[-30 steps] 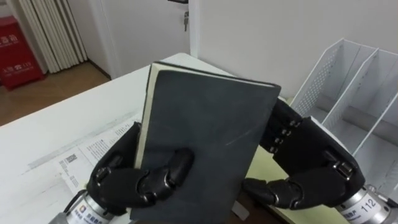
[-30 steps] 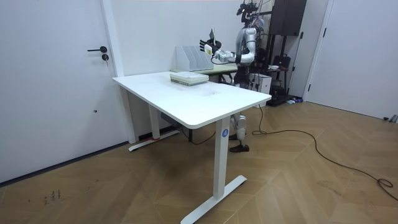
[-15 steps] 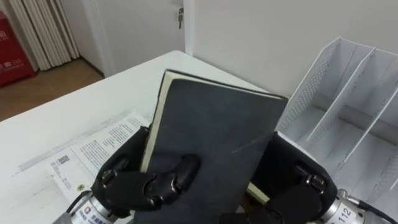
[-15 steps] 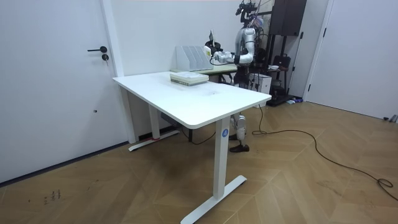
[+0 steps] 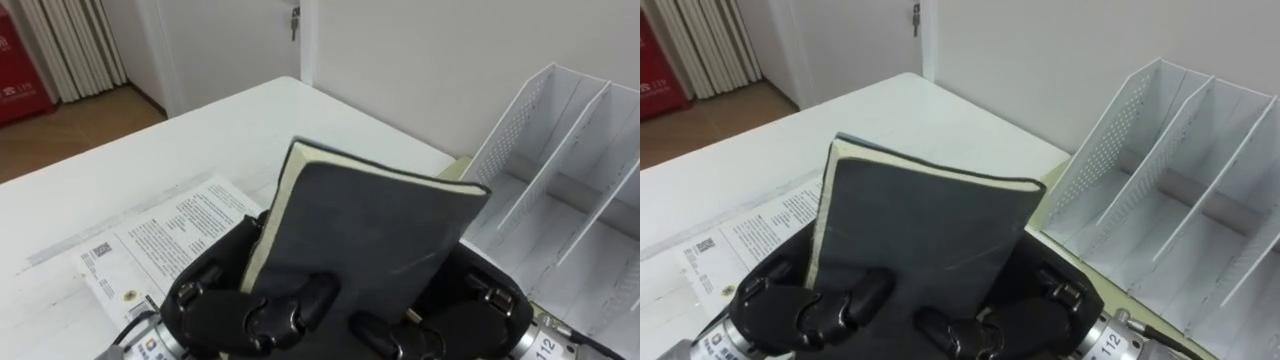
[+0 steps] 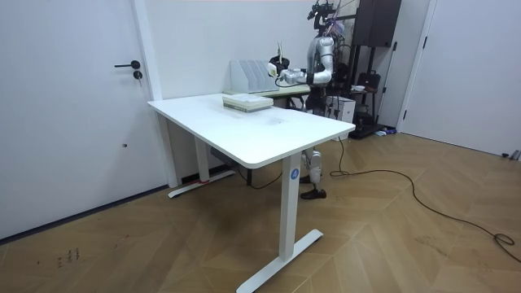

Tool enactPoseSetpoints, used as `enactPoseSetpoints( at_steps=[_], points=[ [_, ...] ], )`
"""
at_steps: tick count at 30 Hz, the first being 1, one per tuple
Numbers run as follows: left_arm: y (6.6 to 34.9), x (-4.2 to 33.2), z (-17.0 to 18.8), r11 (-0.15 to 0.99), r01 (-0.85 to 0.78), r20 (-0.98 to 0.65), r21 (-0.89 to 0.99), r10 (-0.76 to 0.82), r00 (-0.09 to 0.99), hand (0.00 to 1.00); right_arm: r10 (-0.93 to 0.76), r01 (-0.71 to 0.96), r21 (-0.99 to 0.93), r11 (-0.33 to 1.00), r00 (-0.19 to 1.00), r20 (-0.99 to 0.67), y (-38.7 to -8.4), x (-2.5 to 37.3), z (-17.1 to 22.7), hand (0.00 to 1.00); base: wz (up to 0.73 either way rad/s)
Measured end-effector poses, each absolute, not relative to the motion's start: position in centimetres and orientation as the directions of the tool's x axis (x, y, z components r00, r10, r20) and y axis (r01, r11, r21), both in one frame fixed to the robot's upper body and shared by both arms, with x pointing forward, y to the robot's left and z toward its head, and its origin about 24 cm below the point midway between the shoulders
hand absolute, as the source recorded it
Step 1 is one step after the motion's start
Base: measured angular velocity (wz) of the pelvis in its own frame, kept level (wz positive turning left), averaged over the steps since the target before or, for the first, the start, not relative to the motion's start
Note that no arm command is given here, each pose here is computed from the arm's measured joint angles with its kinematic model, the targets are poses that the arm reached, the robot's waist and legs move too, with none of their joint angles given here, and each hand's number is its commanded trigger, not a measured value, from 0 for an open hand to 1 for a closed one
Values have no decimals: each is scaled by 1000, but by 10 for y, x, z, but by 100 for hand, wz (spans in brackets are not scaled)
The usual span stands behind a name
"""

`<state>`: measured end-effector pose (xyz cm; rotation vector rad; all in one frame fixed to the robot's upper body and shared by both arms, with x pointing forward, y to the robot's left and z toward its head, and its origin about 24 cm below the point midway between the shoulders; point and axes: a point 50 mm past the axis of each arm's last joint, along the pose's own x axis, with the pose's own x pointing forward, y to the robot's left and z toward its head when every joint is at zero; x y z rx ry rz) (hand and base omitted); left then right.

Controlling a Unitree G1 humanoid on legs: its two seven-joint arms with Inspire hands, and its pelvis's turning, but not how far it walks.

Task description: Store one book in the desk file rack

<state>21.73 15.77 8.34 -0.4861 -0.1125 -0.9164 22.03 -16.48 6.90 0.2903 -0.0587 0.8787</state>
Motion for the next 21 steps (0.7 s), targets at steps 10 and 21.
enactPoseSetpoints(
  at_steps=[10, 21],
  points=[
    [159, 217, 82, 514, 777, 270, -363, -740, 616, 100, 750, -760, 250, 600, 643, 156, -165, 220, 63, 100, 0],
    [159, 218, 80, 514, 774, 266, -370, -740, 618, 0, 744, -753, 251, 608, 651, 151, -167, 221, 63, 100, 0]
  ],
)
